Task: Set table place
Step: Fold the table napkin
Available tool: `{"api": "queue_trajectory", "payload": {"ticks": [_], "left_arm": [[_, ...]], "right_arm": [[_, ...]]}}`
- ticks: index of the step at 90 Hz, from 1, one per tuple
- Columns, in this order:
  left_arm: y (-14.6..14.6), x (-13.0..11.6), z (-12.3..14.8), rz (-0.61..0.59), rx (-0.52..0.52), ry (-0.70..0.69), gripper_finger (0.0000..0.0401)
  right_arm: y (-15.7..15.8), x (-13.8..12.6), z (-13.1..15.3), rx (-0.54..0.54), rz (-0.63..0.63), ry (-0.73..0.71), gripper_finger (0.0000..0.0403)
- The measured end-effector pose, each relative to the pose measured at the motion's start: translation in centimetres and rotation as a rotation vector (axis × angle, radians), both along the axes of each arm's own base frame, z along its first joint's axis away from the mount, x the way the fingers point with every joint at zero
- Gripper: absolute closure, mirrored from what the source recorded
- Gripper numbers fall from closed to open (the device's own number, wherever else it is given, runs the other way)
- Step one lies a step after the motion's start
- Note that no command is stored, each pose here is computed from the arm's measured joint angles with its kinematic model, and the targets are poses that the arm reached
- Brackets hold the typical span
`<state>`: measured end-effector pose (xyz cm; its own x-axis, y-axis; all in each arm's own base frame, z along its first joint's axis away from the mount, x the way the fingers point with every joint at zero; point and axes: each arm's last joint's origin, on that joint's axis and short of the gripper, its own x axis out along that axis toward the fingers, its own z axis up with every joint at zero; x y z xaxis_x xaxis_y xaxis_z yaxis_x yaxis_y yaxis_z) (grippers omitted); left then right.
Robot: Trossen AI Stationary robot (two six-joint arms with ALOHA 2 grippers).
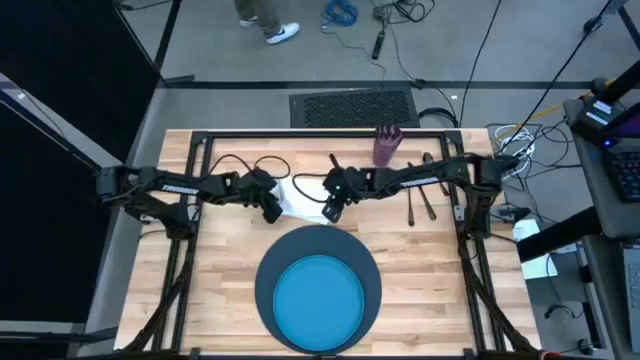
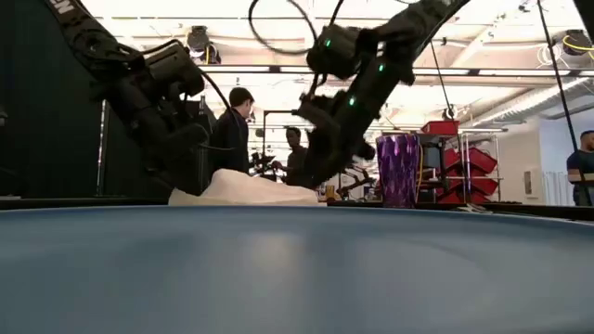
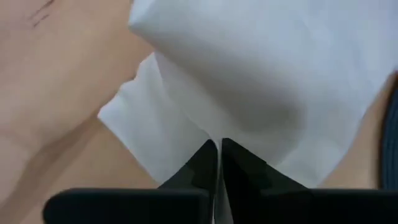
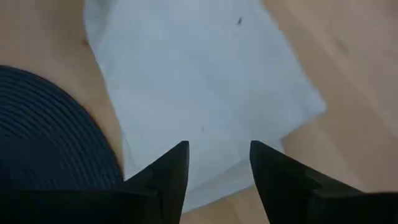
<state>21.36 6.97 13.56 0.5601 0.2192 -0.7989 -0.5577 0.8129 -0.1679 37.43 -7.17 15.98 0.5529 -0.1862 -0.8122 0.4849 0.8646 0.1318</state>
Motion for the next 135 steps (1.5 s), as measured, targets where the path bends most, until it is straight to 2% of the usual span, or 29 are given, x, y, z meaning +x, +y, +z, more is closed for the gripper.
{"api": "queue_trajectory", "payload": {"ticks": [24,54,82,111,135], "left_arm": [[-0.1,0.0,0.0,-0.005,0.006,0.007,0.04],[-0.1,0.0,0.0,-0.006,0.007,0.007,0.04],[-0.1,0.0,0.0,-0.02,0.018,0.006,0.04],[-0.1,0.0,0.0,-0.022,0.019,0.009,0.04],[0.0,0.0,0.0,-0.018,0.035,0.015,0.04]], "right_arm": [[-1.1,0.1,-0.3,-0.004,-0.022,-0.018,0.0256],[-4.0,-0.6,-0.1,0.0,-0.096,-0.031,0.0257],[-3.9,0.0,0.0,0.062,-0.07,-0.112,0.0257],[-3.8,-0.3,-0.7,0.082,-0.085,-0.051,0.0257],[-3.5,-1.0,-2.1,0.108,-0.128,-0.114,0.0257]]}}
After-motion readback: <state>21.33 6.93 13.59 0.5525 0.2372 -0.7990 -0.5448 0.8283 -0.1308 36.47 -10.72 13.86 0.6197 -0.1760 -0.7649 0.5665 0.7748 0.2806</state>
